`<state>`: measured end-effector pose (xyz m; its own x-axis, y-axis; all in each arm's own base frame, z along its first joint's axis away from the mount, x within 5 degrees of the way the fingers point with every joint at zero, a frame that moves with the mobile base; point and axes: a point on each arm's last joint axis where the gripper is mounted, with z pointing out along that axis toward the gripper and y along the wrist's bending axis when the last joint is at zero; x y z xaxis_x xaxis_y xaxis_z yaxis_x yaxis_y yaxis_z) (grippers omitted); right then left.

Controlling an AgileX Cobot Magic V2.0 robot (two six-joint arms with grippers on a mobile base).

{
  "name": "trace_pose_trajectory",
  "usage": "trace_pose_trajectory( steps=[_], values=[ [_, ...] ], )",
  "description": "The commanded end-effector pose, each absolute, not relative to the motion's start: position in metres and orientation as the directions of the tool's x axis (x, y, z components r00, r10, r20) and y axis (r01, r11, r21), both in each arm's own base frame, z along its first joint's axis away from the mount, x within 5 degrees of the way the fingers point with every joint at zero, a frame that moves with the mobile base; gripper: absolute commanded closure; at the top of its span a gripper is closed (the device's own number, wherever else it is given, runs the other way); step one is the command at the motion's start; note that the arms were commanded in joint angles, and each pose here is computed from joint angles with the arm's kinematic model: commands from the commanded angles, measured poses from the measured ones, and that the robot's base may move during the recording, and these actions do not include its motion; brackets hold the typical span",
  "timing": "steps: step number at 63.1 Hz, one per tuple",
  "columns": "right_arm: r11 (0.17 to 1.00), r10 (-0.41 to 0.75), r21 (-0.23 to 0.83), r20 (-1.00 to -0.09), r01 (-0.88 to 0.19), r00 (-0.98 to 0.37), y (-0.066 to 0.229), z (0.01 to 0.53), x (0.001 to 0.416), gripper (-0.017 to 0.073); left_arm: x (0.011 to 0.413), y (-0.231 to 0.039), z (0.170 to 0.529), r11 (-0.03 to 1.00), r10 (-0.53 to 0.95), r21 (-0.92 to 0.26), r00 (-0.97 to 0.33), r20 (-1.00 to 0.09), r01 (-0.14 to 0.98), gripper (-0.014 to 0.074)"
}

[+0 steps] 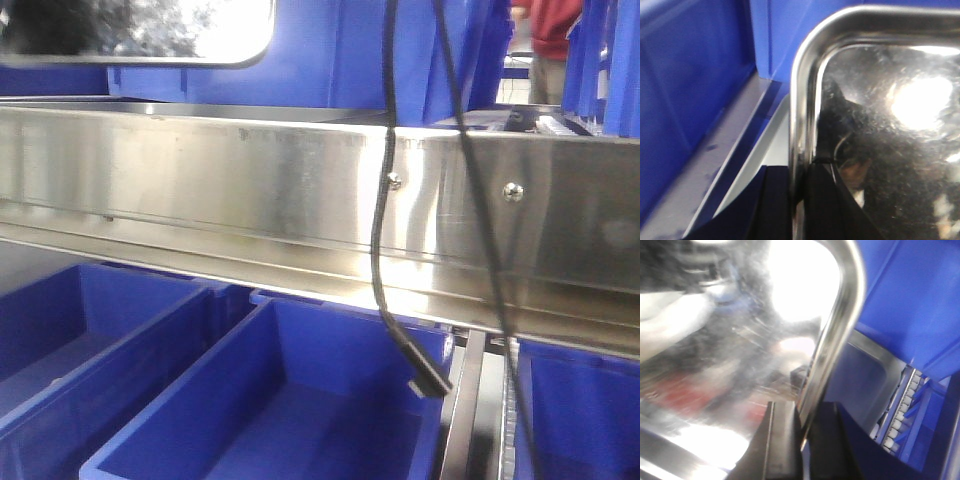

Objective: Stack silver trays without gaps
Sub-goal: 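Lower the held tray with both grippers onto the tray on the shelf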

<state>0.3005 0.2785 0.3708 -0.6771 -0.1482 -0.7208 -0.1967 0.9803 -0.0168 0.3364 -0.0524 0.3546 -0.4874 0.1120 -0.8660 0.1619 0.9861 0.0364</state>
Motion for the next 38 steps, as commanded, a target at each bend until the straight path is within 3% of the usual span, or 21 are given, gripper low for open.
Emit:
trace_pose_trajectory(
  steps=[1,27,38],
  values=[
    [0.947,-0.153,0.063,-0.774,-0.316,-0.614,0.3016,0.3729,0.2978,0.0637,0.338,-0.0635,0.3613,0.984,0.056,-0.025,-0.437,-0.898,0.178,0.061],
    [0.943,-0.155,0.067,-0.778,-0.325,-0.608,0.3049,0.3697,0.2999,0.0629,0.338,-0.0635,0.3613,0.983,0.066,-0.015,-0.435,-0.898,0.181,0.0594],
    [0.942,-0.138,0.094,-0.766,-0.321,-0.628,0.306,0.3687,0.2985,0.0391,0.338,-0.0635,0.3613,0.983,0.066,-0.015,-0.435,-0.898,0.182,0.0398]
  ],
)
